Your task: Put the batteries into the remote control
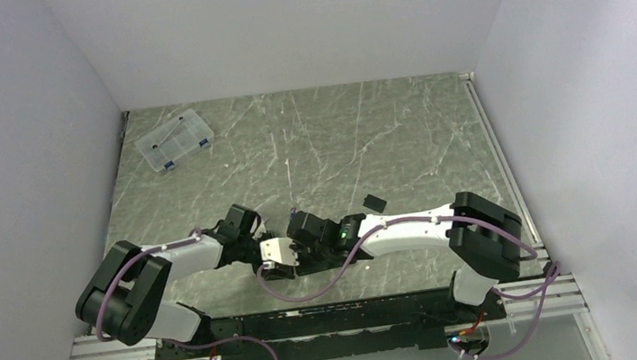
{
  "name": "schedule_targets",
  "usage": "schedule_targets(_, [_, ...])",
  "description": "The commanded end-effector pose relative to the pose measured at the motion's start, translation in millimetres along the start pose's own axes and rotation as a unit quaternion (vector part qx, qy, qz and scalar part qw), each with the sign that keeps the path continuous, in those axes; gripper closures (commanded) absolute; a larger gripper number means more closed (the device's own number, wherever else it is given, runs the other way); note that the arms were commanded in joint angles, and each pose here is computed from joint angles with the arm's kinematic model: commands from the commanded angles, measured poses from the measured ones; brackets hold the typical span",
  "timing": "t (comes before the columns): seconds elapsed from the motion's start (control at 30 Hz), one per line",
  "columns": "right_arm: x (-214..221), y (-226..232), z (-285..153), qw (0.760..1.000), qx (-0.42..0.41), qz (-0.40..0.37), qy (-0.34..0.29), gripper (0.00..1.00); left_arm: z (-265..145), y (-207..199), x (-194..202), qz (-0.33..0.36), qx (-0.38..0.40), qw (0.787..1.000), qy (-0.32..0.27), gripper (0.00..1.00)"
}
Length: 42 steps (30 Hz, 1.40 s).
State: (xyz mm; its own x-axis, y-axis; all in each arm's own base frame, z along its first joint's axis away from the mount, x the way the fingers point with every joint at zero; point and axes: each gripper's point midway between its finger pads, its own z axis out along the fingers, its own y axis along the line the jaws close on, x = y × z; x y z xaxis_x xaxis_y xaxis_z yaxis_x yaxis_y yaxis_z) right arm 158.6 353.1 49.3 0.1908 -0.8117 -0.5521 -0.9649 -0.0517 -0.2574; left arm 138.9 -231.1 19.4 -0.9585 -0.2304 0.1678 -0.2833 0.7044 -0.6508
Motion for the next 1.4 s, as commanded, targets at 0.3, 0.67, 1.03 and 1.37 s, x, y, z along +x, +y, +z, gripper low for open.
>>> schedule_targets(0.3, [-3.8,-28.5,-37.4,0.978,0.084,0.186,-0.034,0.65,-12.1,-20.3,-18.1,0.050,-0.011,0.998,-0.034,0.68])
schedule_targets(0.67, [-13.3,-14.0,-36.2,0.900,0.043,0.430,-0.060,0.69,2.2,-29.0,-25.7,0.055,0.011,0.998,-0.019,0.68])
schedule_targets(1.03, [-14.1,5.1,-13.8,0.838,0.007,0.545,-0.030,0.74,3.8,-20.2,-21.7,0.048,0.002,0.999,-0.014,0.69])
schedule_targets(1.37, [6.1,2.0,-6.0,0.815,0.038,0.578,-0.004,0.78,3.7,-17.8,-19.6,0.047,0.001,0.999,-0.012,0.68])
